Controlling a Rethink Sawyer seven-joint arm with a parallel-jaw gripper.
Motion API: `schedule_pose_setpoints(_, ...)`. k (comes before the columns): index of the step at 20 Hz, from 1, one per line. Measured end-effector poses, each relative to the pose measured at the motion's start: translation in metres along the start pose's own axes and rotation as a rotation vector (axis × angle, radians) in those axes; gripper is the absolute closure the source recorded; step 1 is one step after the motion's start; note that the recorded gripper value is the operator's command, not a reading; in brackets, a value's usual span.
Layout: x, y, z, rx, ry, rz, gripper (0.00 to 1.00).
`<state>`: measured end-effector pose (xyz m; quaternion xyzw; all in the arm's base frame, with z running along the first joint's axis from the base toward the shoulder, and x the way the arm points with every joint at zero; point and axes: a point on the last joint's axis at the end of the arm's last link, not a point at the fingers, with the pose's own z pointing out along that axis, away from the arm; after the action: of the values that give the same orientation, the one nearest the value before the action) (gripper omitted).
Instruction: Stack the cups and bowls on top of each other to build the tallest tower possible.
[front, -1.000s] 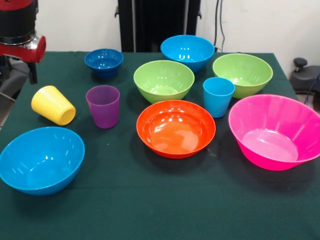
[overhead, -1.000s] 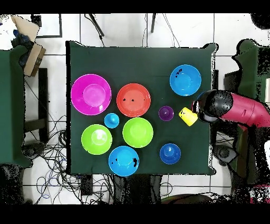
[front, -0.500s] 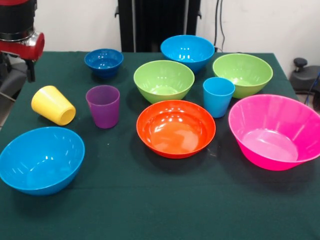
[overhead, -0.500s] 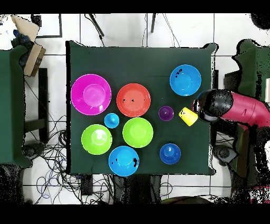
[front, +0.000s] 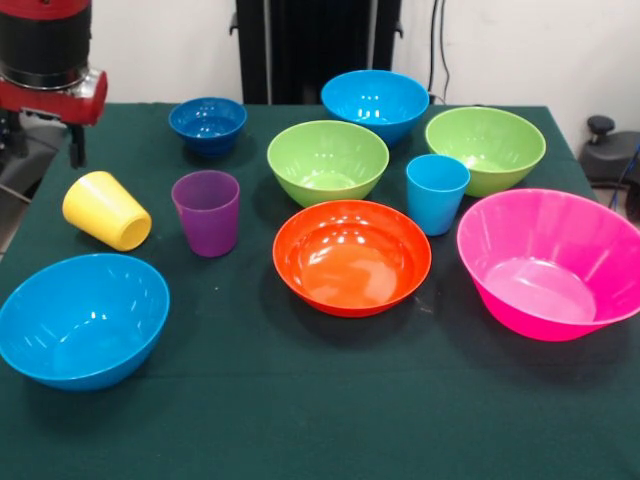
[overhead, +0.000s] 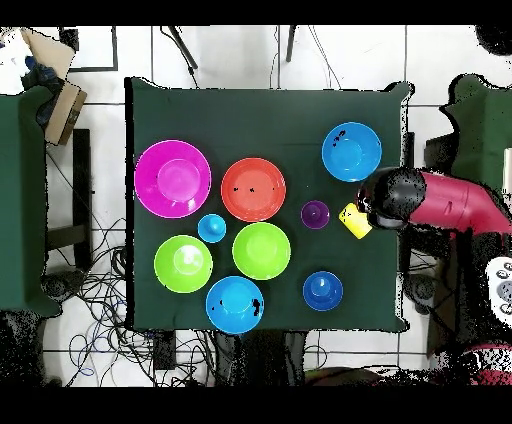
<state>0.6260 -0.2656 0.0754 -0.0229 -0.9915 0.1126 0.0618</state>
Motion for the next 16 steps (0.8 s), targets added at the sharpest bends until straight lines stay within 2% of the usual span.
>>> schedule_pose_setpoints(7, -0.001, 0.015, -0.004, 0.000, 0.000, -0.023, 0.00)
schedule_pose_setpoints(16, 0.009, 0.003, -0.018, 0.005, -0.003, -0.006, 0.00)
